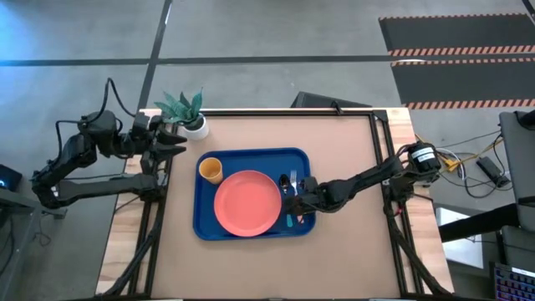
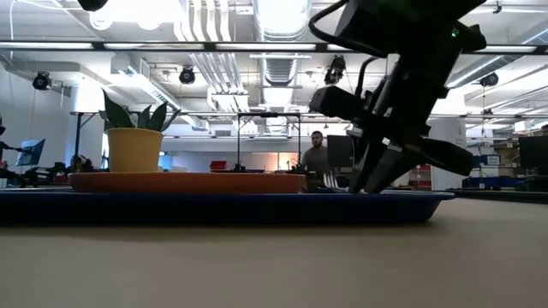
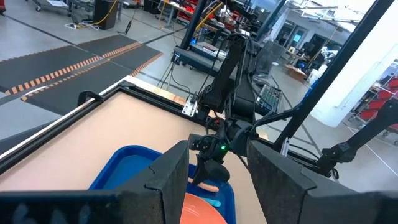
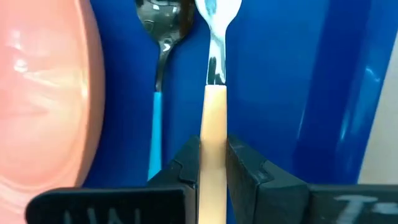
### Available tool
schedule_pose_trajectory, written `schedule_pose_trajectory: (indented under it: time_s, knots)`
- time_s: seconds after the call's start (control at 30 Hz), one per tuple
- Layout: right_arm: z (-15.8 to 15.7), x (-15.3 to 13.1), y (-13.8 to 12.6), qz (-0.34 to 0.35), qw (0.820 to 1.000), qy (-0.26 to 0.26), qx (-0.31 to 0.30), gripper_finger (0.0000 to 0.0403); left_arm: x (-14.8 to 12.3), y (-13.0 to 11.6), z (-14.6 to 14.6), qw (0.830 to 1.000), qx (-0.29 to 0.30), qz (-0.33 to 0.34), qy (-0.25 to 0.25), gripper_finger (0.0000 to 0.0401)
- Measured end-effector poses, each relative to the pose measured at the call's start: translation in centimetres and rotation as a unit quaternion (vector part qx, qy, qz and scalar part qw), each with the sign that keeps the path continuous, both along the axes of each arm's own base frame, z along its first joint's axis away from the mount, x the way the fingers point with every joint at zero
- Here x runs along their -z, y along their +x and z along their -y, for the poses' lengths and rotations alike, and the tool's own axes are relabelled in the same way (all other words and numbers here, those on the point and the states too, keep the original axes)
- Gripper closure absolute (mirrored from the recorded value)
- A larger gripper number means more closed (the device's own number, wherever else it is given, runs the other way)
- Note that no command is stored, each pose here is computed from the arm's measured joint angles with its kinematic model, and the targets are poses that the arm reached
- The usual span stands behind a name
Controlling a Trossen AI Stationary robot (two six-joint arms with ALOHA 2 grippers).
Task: Pick and place plate/cup/fork/spoon on tray
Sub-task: Put the pink fork on the blue tray to the right of the blue spoon
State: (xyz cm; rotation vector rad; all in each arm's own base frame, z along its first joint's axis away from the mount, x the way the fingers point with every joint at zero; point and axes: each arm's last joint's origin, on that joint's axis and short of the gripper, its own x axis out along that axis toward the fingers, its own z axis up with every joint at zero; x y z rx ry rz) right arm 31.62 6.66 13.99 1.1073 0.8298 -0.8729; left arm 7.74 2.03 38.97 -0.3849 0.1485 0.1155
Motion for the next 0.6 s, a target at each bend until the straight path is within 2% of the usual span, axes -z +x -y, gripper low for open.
schedule_pose_trajectory:
  time_s: [0.6]
  knots:
    - [-0.09,0.66,0.06,-0.006,1.000,0.011,0.022,0.0369,0.00,0.03,-0.01,1.000,0.000,0.000,0.000,0.0252]
